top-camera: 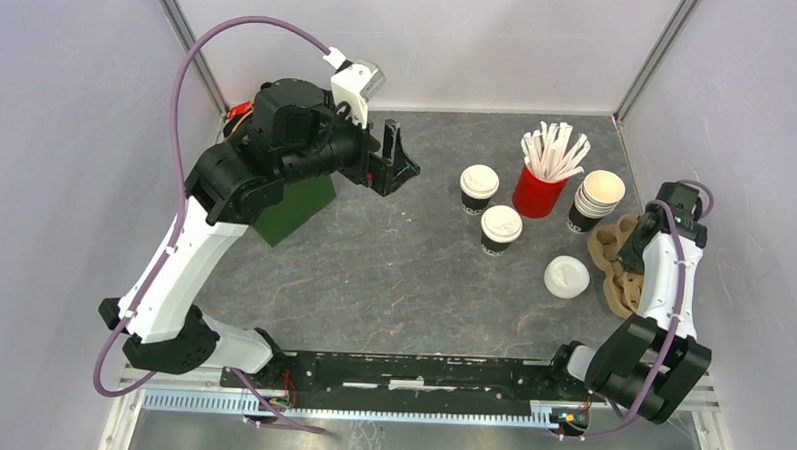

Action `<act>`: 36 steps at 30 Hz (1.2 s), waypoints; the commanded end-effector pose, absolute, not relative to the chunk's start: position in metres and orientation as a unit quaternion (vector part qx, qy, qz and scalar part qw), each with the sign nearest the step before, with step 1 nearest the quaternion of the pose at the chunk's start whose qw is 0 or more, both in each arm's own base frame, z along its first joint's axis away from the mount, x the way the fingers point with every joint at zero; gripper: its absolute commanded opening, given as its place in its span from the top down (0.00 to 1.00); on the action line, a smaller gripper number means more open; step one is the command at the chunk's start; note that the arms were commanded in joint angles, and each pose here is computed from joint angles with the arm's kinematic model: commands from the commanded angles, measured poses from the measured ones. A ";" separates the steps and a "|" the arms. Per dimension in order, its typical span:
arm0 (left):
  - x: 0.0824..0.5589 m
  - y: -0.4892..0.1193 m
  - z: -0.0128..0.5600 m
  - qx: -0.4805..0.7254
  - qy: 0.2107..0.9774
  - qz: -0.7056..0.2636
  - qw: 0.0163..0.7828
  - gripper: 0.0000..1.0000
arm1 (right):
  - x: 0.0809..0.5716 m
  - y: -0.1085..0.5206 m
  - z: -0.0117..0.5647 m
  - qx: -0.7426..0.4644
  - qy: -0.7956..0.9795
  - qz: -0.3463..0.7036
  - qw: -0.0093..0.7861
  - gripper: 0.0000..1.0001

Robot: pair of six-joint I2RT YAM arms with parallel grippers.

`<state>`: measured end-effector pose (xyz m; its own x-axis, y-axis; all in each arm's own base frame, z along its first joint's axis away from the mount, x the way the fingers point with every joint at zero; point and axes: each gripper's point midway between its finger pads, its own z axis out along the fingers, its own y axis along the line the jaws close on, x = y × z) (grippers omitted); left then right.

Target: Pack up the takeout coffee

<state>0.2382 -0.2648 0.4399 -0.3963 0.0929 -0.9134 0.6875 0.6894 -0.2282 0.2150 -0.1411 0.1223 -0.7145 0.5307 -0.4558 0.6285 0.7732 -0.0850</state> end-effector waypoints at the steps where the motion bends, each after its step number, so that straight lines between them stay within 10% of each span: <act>1: 0.224 -0.264 0.456 0.270 0.754 -0.321 0.505 0.00 | 0.203 -0.154 0.138 0.345 0.898 -0.168 0.217 1.00; 16: 0.210 -0.272 0.458 0.285 0.749 -0.323 0.504 0.00 | 0.227 -0.160 0.266 0.329 0.851 -0.176 0.369 1.00; 22: 0.213 -0.283 0.460 0.274 0.755 -0.334 0.494 0.00 | 0.299 -0.060 0.344 0.113 0.854 -0.050 0.505 1.00; 36: 0.279 -0.278 0.455 0.025 0.795 -0.497 0.347 0.15 | 0.318 0.175 0.342 -0.263 0.809 0.049 0.523 1.00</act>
